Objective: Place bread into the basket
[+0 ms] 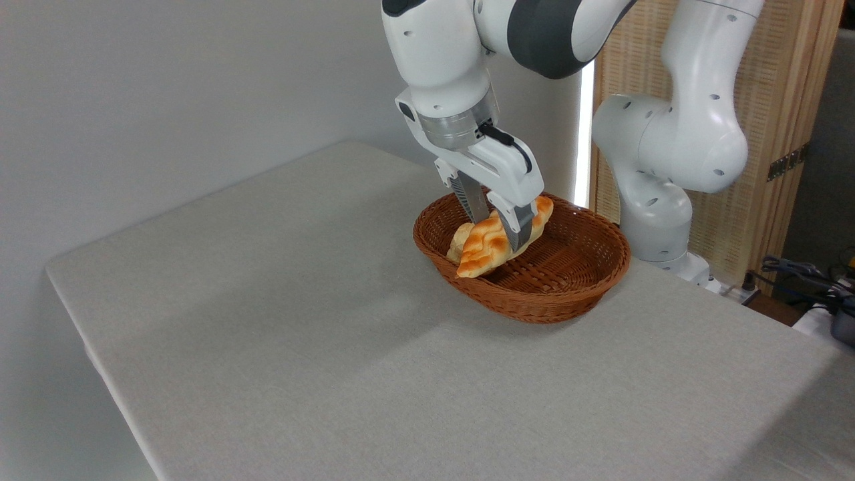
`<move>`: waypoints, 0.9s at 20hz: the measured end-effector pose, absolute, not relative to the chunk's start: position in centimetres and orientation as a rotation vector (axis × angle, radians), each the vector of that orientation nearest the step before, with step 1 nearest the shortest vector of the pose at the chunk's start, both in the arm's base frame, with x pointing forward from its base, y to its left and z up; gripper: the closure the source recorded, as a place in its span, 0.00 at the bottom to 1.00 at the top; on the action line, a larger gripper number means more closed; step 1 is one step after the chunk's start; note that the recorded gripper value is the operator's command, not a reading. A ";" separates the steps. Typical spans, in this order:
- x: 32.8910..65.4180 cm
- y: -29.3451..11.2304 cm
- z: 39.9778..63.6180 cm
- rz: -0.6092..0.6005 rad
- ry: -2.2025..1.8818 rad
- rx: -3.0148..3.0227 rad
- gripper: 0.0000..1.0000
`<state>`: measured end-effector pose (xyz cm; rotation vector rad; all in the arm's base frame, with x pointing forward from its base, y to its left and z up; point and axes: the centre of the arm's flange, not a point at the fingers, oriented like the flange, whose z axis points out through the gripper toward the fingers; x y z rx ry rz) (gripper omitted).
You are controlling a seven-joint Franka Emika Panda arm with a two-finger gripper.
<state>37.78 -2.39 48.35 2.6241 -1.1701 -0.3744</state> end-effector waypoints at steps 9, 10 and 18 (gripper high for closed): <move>38.0 -2.4 49.1 -0.350 -1.175 2.633 0.00; 38.2 -2.4 49.7 -0.331 -1.180 2.639 0.00; 43.3 -3.6 57.4 0.067 -1.242 2.735 0.00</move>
